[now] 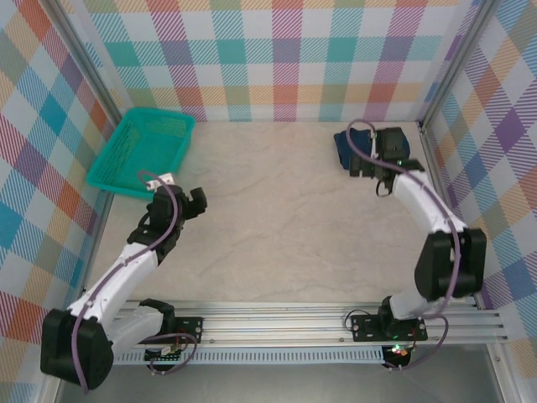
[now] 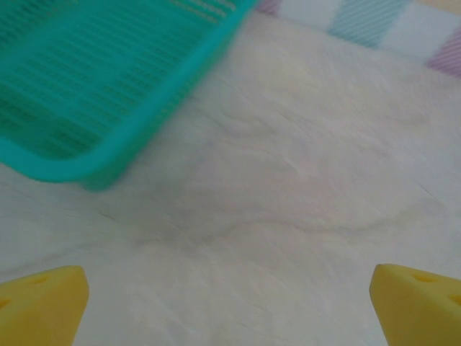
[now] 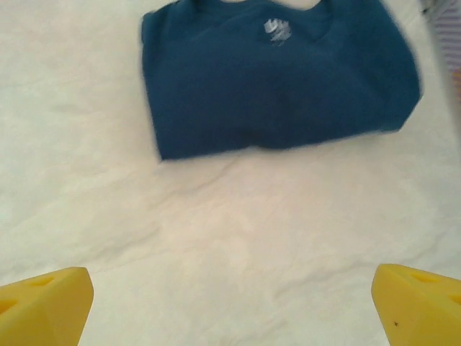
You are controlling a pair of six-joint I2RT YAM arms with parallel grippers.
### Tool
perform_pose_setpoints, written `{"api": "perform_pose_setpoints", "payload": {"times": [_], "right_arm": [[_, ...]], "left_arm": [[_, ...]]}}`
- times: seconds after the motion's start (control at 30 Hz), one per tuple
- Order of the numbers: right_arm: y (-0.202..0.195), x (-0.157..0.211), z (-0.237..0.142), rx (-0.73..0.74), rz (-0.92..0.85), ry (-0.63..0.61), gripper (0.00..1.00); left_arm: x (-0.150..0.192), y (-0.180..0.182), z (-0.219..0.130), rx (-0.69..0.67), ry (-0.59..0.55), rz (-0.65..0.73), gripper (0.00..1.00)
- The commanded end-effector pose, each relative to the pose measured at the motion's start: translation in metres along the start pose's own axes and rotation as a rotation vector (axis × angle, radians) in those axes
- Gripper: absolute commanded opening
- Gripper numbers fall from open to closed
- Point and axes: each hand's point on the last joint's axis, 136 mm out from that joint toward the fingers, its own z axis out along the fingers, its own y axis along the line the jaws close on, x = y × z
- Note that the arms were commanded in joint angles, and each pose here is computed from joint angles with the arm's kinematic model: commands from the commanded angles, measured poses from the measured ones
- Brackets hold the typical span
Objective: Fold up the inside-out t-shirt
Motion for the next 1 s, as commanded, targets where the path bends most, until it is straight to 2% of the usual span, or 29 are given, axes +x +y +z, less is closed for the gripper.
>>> {"api": "perform_pose_setpoints", "payload": {"times": [0.0,0.07,0.2,0.37,0.4,0.47,0.57,0.63,0.77,0.97], "right_arm": [[0.001,0.026,0.007,-0.026,0.134,-0.055,1.00],[-0.008,0.042,0.008,0.016,0.150,-0.087,1.00],[-0.012,0.056,0.016,0.030,0.097,-0.210,1.00],[-0.007,0.068,0.031,0.000,0.063,-0.343,1.00],[-0.004,0.071,0.034,-0.009,0.051,-0.308,1.00],[-0.003,0.067,0.037,-0.011,0.022,-0.315,1.00],[-0.004,0.059,0.033,-0.010,-0.001,-0.419,1.00],[-0.006,0.063,0.040,-0.025,0.019,-0.434,1.00],[-0.009,0.067,0.041,-0.057,0.043,-0.414,1.00],[-0.013,0.074,0.046,-0.079,0.067,-0.436,1.00]], "left_arm": [[-0.018,0.038,-0.006,-0.160,-0.136,0.028,1.00],[-0.015,0.052,-0.002,-0.205,-0.170,0.033,1.00],[-0.001,0.048,0.021,-0.131,-0.226,0.101,1.00],[0.021,0.044,0.055,-0.088,-0.173,0.121,1.00],[0.024,0.043,0.062,-0.078,-0.170,0.114,1.00],[0.026,0.038,0.075,-0.060,-0.158,0.113,1.00],[0.027,0.034,0.091,-0.049,-0.162,0.121,1.00],[0.039,0.026,0.107,0.008,-0.116,0.150,1.00],[0.047,0.017,0.110,0.066,-0.119,0.178,1.00],[0.049,0.017,0.109,0.064,-0.111,0.181,1.00]]}}
